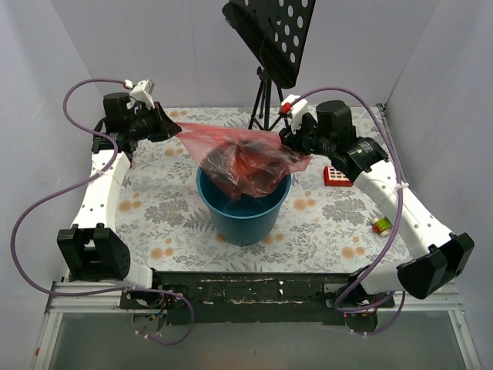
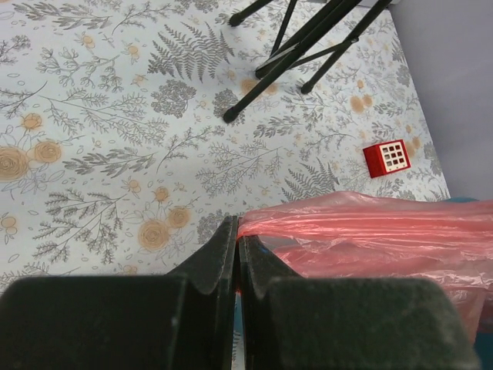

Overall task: Put the trash bags into the trash bin
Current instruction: Place the trash bag in the trash bin.

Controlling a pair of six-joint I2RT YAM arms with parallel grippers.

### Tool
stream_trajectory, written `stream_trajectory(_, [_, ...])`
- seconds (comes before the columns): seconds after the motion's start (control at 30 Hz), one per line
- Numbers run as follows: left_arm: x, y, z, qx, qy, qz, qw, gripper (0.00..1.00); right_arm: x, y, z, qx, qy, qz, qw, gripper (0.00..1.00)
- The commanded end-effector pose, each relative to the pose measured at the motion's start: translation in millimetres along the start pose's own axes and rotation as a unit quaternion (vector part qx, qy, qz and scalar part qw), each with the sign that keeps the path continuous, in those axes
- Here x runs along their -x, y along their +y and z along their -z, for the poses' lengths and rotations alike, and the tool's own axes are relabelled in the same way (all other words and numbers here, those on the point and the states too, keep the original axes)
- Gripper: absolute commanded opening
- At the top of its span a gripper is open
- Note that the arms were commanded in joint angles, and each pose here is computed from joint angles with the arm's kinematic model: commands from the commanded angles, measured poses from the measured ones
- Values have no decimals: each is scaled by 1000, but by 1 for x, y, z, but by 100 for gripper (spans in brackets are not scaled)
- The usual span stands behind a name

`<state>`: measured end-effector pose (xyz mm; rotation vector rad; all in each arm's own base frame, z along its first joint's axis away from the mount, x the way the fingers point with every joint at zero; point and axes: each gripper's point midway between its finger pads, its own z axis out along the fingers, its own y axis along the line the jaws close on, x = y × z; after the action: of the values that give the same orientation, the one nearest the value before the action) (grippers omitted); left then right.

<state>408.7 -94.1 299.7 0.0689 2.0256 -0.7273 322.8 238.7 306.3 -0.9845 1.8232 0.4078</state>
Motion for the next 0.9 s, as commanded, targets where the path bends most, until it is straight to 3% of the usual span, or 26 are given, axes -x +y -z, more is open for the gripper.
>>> stream_trajectory(0.0, [11,-2,11,23,8,-8,1000,0,23,6,11,36,-61,-50,996,48])
stream_trajectory(0.23, [-51,11,3,23,115,60,991,0,-14,8,5,106,-24,-128,986,48])
stream_trajectory(0.37, [-83,7,0,-7,163,108,981,0,-23,2,4,180,-12,-221,958,47])
stream_trajectory(0.5, [-105,-19,4,-105,213,191,953,0,-30,8,7,256,-8,-294,921,48])
stream_trajectory(0.7, [-106,-44,26,-217,227,286,905,9,-30,19,14,297,-20,-320,899,53])
stream_trajectory(0.87, [-101,-54,55,-277,231,321,876,6,-35,22,20,286,-14,-356,890,59])
